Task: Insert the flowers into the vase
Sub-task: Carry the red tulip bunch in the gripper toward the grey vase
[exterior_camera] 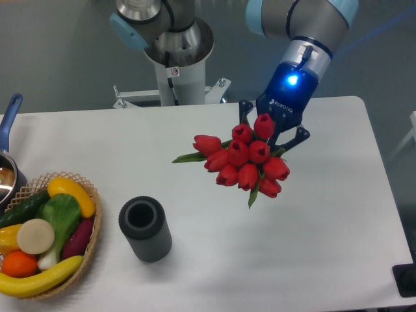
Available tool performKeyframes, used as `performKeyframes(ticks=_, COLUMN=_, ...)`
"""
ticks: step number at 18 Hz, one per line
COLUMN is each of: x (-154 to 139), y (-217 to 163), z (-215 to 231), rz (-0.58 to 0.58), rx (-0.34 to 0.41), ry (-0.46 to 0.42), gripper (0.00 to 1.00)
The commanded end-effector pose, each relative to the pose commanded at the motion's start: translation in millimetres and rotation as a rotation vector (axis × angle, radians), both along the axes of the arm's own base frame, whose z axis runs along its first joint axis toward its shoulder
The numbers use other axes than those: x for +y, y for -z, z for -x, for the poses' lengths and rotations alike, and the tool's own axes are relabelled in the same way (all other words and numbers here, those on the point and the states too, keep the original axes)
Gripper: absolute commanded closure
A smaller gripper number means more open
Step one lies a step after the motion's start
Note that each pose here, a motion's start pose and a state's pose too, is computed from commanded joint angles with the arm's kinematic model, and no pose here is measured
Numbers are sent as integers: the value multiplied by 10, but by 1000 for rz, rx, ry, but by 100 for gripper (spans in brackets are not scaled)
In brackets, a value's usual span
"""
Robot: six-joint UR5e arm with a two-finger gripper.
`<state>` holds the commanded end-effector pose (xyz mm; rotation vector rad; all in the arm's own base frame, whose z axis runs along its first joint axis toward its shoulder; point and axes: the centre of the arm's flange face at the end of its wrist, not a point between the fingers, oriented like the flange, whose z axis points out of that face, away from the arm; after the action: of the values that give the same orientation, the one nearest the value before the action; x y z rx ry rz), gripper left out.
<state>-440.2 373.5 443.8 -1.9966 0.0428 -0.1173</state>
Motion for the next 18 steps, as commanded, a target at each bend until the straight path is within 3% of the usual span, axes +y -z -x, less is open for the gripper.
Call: performKeyframes(ticks=18, x=216, y=122, z=-81, rz=-6, rx=48, ry=66, gripper=76)
